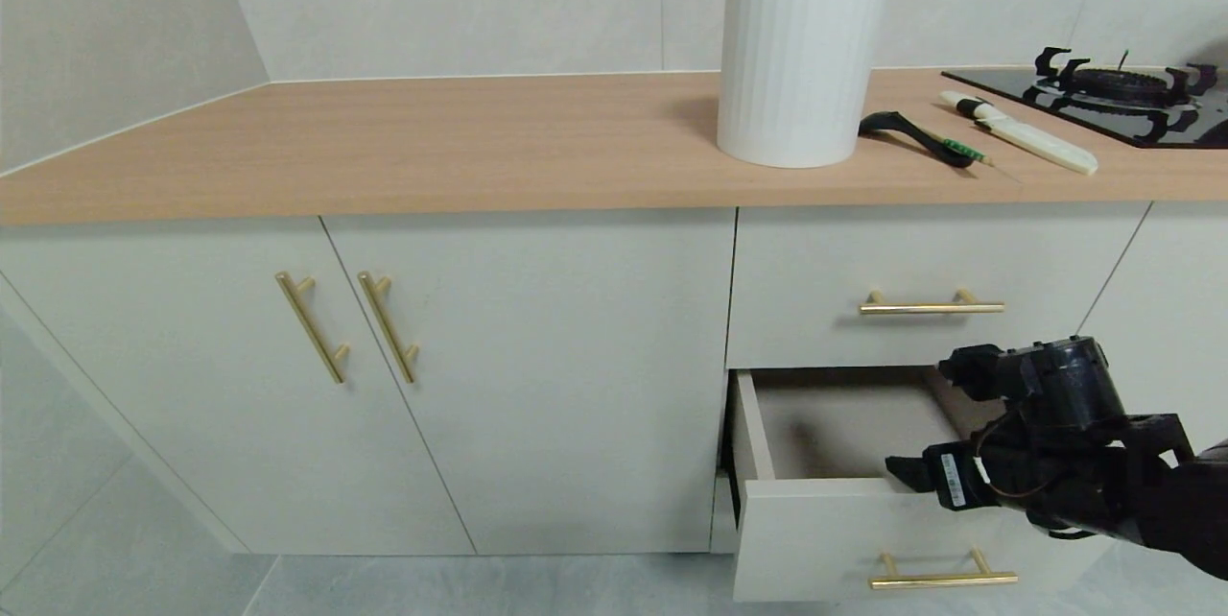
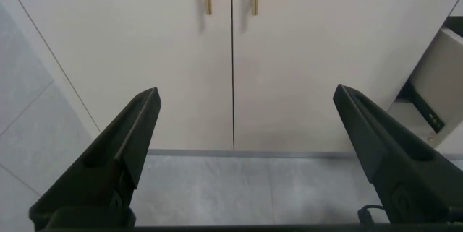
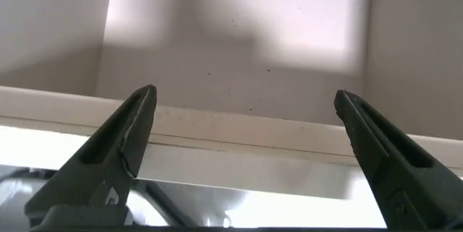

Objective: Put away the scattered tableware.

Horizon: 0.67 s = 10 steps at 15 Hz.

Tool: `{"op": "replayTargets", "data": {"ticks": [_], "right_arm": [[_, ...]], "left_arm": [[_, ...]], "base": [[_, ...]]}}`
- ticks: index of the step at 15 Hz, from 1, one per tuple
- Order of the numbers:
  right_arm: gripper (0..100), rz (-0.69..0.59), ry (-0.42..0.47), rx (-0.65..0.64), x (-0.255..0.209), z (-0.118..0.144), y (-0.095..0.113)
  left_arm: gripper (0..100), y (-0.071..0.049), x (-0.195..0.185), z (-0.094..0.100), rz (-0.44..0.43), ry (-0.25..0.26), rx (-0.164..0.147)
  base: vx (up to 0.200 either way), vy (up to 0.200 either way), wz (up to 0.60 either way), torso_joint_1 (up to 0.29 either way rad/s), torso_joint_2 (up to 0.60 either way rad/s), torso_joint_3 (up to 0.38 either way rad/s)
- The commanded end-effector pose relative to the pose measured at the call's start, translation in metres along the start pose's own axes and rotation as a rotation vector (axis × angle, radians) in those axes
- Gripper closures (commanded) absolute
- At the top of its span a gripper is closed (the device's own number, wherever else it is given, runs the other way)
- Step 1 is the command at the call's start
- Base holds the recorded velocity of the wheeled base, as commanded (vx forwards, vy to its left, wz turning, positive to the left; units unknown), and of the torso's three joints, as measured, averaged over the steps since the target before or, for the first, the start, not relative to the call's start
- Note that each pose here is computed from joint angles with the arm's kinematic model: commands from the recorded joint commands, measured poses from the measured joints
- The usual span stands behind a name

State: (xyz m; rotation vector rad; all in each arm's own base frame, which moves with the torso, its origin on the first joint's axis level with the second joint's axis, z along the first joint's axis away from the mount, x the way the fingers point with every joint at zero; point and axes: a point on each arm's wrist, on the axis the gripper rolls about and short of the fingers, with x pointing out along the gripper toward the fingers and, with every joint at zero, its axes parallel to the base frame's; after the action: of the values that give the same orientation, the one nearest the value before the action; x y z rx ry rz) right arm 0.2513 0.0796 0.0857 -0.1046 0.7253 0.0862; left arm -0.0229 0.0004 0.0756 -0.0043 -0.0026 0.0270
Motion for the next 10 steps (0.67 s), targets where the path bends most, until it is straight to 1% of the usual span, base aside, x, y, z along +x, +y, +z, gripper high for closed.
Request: {"op": "replayTargets", "data": {"ticks": [1,6,7,10], "right_arm": [[0,0.012,0.01,-0.014,-0.02,-0.016,-0.001],[0,0.036,0.036,-0.047,-0.034,-0.034,0.002],[0,0.043,0.066,-0.062,-0.039,-0.043,0.003],[0,0.056,0.082,-0.082,-0.051,-0.054,0.003]], "left_arm": [[0,0.0,0.0,0.0,0.001,0.001,0.0],[0,0.0,0.0,0.0,0.001,0.001,0.0],[0,0.0,0.0,0.0,0.001,0.001,0.0],[0,0.0,0.0,0.0,0.001,0.001,0.0]], "base": [[0.0,0.0,0.0,0.0,0.0,0.0],[0.0,0.0,0.0,0.0,0.0,0.0],[0.0,0.0,0.0,0.0,0.0,0.0],[0.0,0.0,0.0,0.0,0.0,0.0]]}}
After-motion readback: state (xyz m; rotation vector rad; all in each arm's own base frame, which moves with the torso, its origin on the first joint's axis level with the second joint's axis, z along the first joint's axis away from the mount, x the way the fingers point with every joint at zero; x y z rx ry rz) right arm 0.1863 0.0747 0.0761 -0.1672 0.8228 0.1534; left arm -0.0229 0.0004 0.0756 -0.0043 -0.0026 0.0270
